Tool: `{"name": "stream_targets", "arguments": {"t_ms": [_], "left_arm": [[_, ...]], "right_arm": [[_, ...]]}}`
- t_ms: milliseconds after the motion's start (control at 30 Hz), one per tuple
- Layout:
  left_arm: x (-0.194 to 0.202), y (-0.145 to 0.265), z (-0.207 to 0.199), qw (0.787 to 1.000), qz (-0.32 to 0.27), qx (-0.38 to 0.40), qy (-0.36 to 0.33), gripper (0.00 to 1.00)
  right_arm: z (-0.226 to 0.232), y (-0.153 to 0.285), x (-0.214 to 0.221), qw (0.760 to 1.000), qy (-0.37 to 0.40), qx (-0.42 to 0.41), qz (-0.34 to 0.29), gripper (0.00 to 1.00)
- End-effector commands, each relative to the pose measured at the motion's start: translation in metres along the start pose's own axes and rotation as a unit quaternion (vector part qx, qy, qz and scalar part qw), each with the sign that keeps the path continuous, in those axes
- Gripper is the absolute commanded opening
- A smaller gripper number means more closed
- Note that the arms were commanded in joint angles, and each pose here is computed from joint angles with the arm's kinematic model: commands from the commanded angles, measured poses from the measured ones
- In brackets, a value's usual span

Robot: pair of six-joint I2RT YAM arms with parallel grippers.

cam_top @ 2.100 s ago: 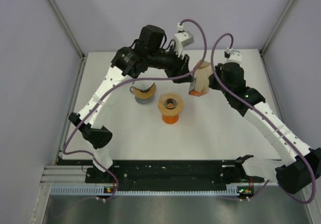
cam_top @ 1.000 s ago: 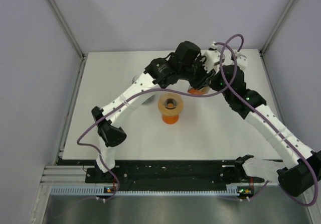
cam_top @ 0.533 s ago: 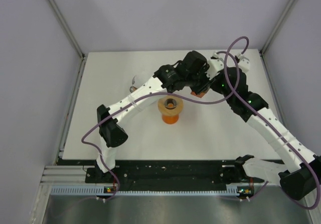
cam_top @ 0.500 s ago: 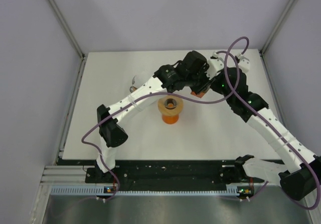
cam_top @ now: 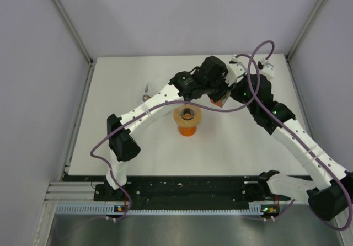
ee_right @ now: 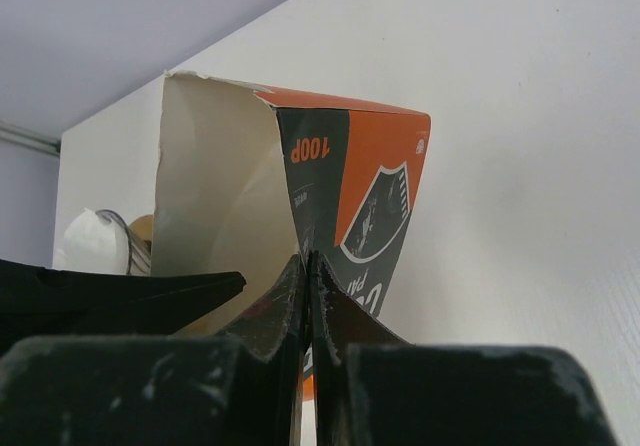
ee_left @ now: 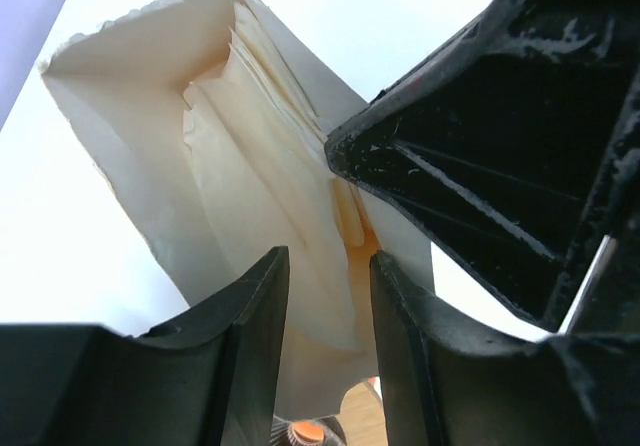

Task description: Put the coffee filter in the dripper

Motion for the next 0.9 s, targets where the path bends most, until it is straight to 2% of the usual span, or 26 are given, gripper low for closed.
{"name": "stream_targets", "arguments": {"t_ms": [0, 100, 167, 300, 500, 667, 867], "left_arm": [[0.017, -0.012, 0.009, 0.999, 0.029, -0.021, -0.003, 0.43], [0.022, -0.017, 0.008, 0.999, 0.045, -0.020, -0.002, 0.36], [0.022, -0.016, 0.008, 0.999, 0.047, -0.016, -0.002, 0.26], [0.014, -0.009, 0.008, 0.999, 0.037, -0.015, 0.004, 0.00], [-0.002, 0.011, 0.014, 1.000, 0.012, -0.012, 0.021, 0.00], [-0.036, 0.050, 0.018, 0.998, -0.054, 0.014, 0.031, 0.00], [-0.046, 0.071, 0.011, 0.996, -0.075, 0.043, 0.027, 0.00]], "right_arm": [[0.025, 0.010, -0.015, 0.998, -0.025, -0.060, -0.022, 0.00], [0.026, 0.010, -0.015, 0.997, -0.027, -0.066, -0.022, 0.00], [0.025, 0.010, -0.014, 0.997, -0.025, -0.064, -0.022, 0.00], [0.022, 0.010, -0.013, 0.998, -0.023, -0.059, -0.025, 0.00], [0.015, 0.010, -0.013, 0.998, -0.016, -0.048, -0.033, 0.00], [0.008, 0.005, -0.007, 0.999, -0.008, -0.033, -0.029, 0.00], [0.006, -0.002, 0.001, 1.000, 0.000, -0.024, -0.015, 0.00]]}}
Point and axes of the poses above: each gripper's point midway between its finger pads, its own y axis back along the fingers, its own z axis along the line the jaws close on, x = y × z, the point moved 5 cm from there along y, back along the fingers, and after that the axes turned 6 degrees about -y, right-handed, at the moved point
